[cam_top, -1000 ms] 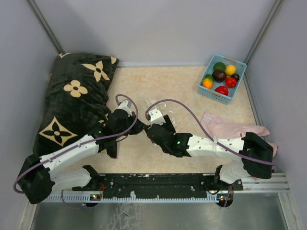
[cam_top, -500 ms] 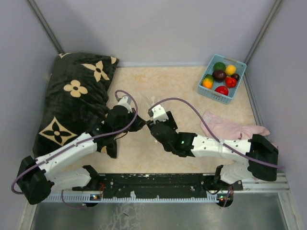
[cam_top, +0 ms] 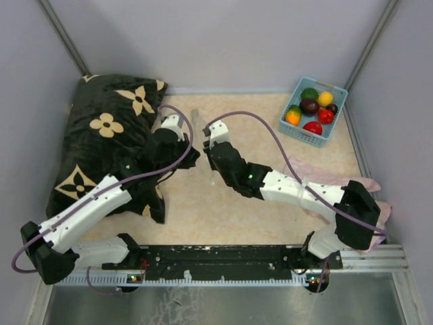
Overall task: Place the food in the zip-top bag and seal the zipper
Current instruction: Open the zipper of the food storage bag at the center of the board.
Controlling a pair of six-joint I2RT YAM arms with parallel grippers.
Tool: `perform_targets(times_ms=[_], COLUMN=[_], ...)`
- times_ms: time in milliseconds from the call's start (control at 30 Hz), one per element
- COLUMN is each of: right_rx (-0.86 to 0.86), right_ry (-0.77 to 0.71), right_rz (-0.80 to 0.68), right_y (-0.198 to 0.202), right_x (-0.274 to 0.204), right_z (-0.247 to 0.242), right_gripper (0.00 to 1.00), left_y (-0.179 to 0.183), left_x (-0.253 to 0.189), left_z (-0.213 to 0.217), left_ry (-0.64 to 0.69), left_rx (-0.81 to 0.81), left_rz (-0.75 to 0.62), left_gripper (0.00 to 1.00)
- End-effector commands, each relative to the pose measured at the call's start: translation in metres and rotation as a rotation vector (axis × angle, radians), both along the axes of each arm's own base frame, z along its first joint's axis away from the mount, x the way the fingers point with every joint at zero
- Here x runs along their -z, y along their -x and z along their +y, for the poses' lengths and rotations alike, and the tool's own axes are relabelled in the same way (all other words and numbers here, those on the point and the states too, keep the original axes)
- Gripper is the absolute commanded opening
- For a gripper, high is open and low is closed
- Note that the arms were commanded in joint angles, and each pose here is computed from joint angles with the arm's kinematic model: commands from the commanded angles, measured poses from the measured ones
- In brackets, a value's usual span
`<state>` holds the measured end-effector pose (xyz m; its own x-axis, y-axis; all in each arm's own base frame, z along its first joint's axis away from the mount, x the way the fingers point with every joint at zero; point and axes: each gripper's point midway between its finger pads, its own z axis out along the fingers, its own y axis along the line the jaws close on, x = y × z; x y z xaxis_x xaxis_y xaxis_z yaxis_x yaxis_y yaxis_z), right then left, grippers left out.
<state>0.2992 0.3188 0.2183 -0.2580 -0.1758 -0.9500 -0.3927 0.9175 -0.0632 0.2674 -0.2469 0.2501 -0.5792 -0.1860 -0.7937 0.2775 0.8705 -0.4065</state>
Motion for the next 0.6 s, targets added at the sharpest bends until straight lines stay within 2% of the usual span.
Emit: perform_targets(times_ms=[0,67,233,567], right_rx=[-0.089,-0.097,-0.078,-0.004], right_ry=[-0.168,-0.199,-0.256,-0.344], right_rz=[-0.041,-0.036,0.008,0.160], right_y=[-0.015,-0.019,-0.024,-0.026], right_x=[-0.050,-0.056,-0.047,0.029], right_z=[0.036,0.040,0.035,0.008], right_gripper=[0.15,0.00,0.00,0.00], left_y=[-0.007,-0.011,-0.019,-0.039], left_x=[-0.019,-0.029,-0.042,-0.040], left_z=[0.033,0.047,0.068,0.064], left_ry=[-0.199,-0.274,-0.437,-0.653], left_rx=[-0.062,-0.102,-0.160,-0.111], left_rz=[-0.057,-0.069,-0.061,-0.031], left_gripper=[0.00,0.00,0.00,0.00])
